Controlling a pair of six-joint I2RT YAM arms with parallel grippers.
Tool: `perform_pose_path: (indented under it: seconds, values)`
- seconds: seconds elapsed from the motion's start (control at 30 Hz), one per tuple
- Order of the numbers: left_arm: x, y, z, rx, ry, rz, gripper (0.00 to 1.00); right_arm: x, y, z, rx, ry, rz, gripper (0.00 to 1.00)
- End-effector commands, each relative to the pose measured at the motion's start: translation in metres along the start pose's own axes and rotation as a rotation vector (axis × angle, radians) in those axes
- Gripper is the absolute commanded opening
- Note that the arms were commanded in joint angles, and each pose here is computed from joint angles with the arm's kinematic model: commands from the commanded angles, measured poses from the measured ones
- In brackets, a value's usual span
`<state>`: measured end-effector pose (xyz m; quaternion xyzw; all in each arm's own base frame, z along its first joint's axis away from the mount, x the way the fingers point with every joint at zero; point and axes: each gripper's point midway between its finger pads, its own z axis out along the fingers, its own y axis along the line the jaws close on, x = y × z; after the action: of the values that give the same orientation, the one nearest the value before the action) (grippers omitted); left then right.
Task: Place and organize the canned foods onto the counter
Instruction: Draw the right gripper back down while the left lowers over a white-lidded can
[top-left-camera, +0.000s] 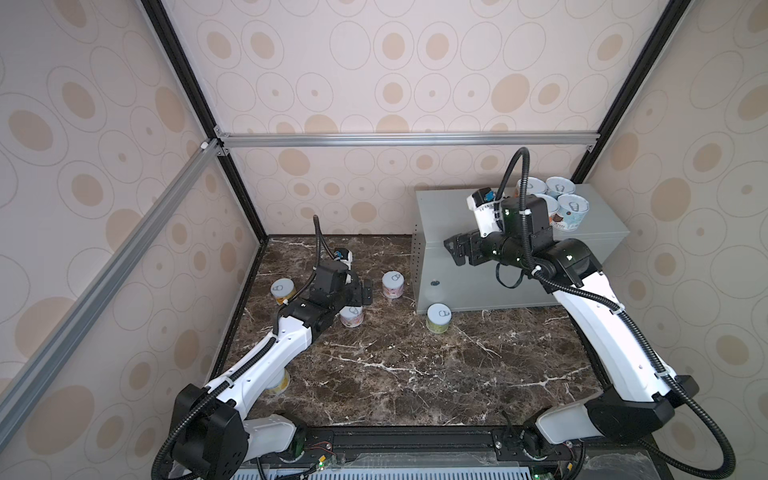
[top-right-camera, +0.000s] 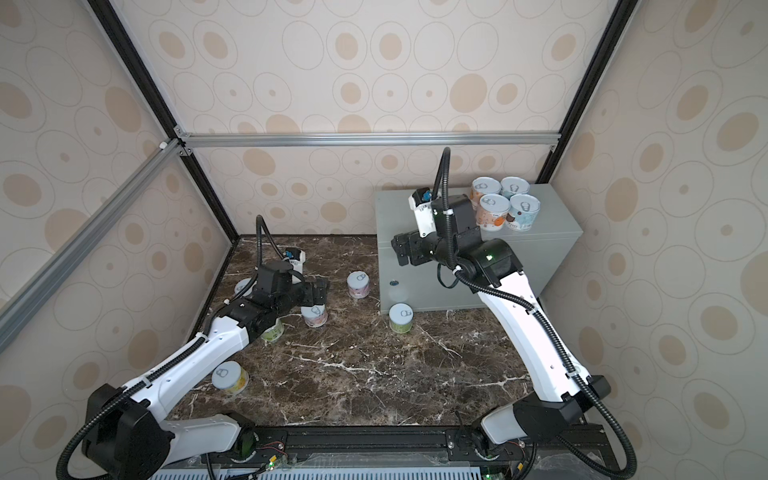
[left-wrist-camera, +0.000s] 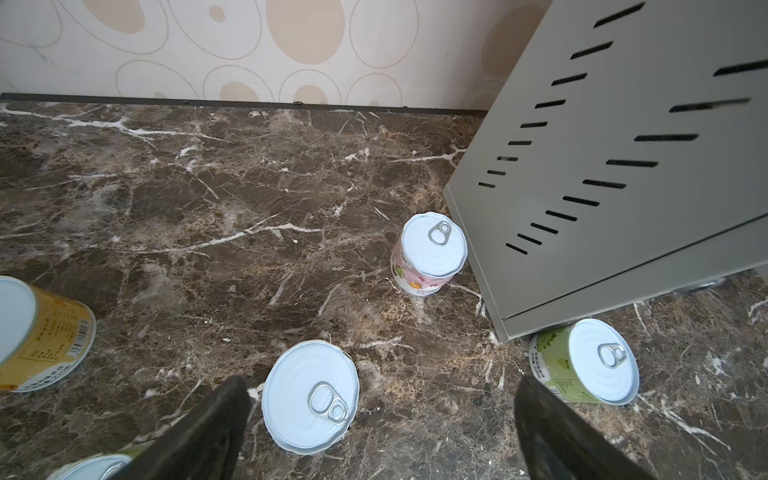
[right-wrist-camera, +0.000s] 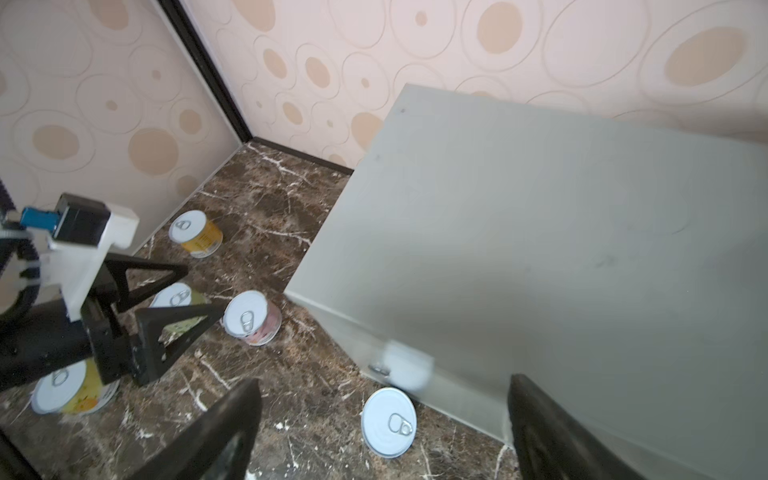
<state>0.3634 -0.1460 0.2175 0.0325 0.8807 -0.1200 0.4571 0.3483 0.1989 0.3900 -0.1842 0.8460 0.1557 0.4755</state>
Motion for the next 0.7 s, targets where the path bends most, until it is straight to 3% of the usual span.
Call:
perform_pose_path:
  seconds: [0.0, 0.33, 0.67]
  values:
    - [0.005, 0.009, -0.005, -0.035, 0.0, -0.021, 0.99, -0.006, 0.018, -0.004, -0.09, -0.095, 0.03, 0.97]
    - [0.038, 0.022, 0.012, -0.079, 0.042, -0.051, 0.99, 0.05, 0.074, 0.008, -0.256, -0.069, -0.023, 0.98]
    - [0.064, 0.038, 0.036, -0.152, 0.073, -0.064, 0.99, 0.102, 0.109, 0.007, -0.423, -0.089, 0.024, 0.98]
